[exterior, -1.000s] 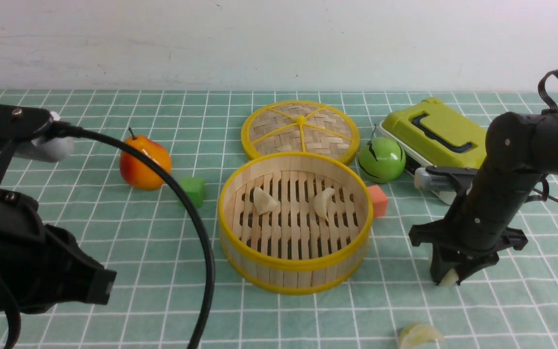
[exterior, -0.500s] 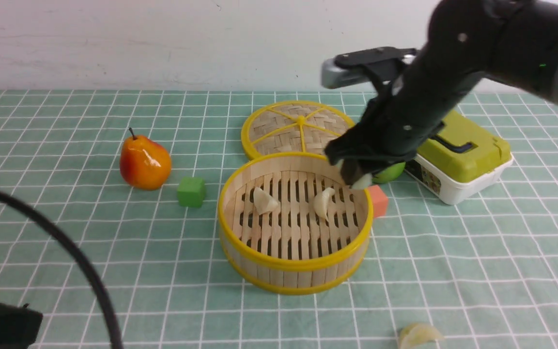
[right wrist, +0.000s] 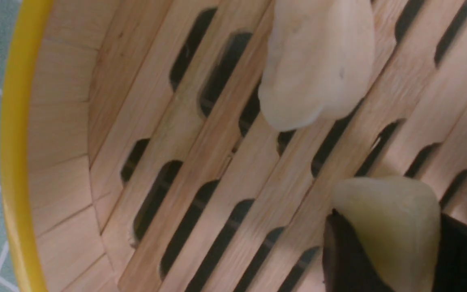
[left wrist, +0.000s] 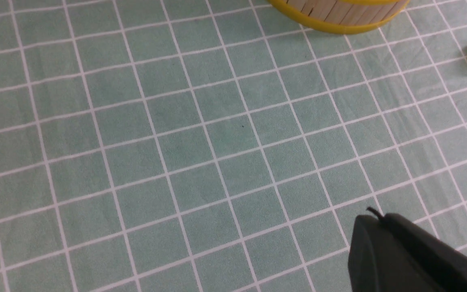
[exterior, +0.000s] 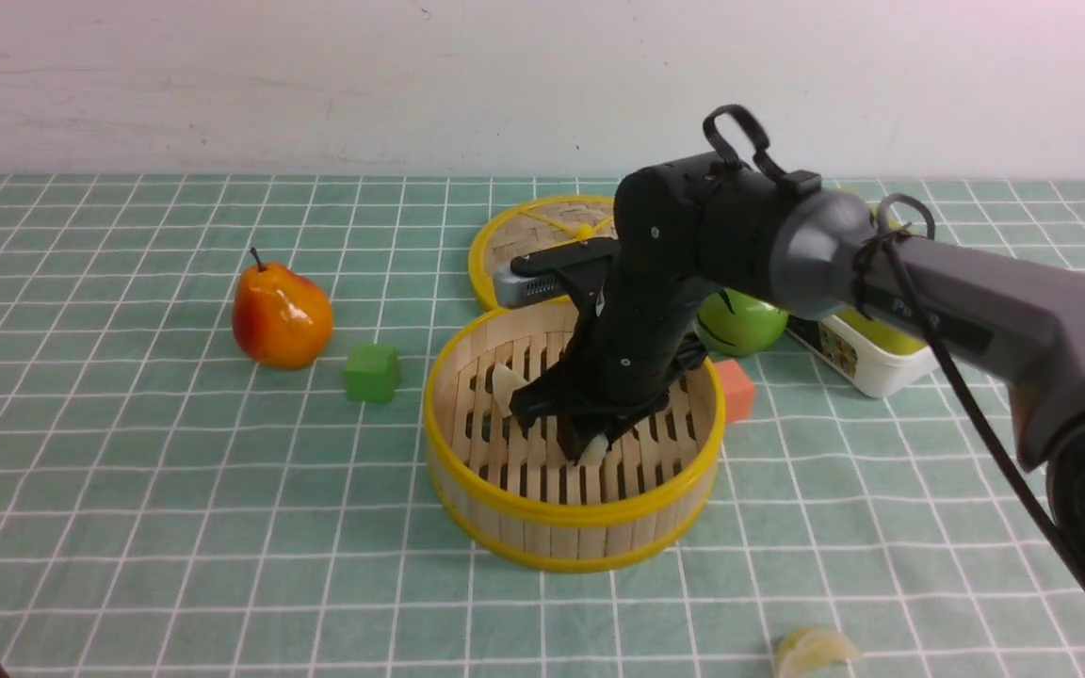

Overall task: Put the dumplings into the steamer on the table with the blue tablecloth.
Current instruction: 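Place the dumpling in the bamboo steamer basket with the right gripper, then reach for and grasp a dumpling lying on the table beside the steamer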

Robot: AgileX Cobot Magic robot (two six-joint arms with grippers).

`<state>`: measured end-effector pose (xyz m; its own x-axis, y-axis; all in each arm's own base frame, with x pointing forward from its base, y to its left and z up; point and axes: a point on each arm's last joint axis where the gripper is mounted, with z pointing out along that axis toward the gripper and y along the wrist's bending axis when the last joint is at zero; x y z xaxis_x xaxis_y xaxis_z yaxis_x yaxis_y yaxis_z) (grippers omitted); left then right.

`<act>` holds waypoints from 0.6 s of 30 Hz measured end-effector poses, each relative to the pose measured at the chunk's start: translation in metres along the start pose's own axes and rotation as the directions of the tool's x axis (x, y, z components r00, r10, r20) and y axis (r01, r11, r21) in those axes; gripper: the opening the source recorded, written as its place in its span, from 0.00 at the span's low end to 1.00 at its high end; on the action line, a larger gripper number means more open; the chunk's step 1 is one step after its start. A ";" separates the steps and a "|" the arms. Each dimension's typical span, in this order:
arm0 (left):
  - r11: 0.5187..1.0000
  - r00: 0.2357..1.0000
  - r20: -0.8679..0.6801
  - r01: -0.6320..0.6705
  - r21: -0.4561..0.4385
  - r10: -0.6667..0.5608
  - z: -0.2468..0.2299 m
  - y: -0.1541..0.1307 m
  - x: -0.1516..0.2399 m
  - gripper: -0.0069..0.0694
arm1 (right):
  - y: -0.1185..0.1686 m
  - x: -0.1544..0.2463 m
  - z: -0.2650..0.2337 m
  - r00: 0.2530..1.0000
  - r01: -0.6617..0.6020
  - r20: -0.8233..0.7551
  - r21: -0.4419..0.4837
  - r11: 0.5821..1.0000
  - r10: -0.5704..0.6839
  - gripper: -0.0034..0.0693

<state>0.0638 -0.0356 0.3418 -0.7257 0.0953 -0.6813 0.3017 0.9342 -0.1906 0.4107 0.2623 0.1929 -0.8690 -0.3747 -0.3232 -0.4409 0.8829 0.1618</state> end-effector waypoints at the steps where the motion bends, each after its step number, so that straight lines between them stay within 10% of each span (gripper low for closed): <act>1: 1.000 1.000 -0.002 0.000 -0.001 0.000 0.000 0.000 0.000 0.07 | 0.000 0.000 0.000 1.000 0.000 -0.001 0.000 1.000 0.000 0.39; 11: 1.000 1.000 -0.002 0.001 -0.001 -0.001 0.000 0.000 0.000 0.08 | 0.011 0.004 -0.077 0.992 0.120 -0.045 -0.013 0.993 -0.121 0.80; 18: 1.000 1.000 -0.001 -0.002 0.000 0.002 0.000 0.000 0.000 0.08 | 0.011 0.050 -0.160 0.979 0.201 0.009 0.035 0.979 -0.202 0.83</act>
<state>0.0637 -0.0356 0.3417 -0.7260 0.0977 -0.6807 0.3029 0.9341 -0.1890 0.3264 0.2076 0.3271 -0.7601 -0.5427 -0.3573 -0.5988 0.7986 0.0608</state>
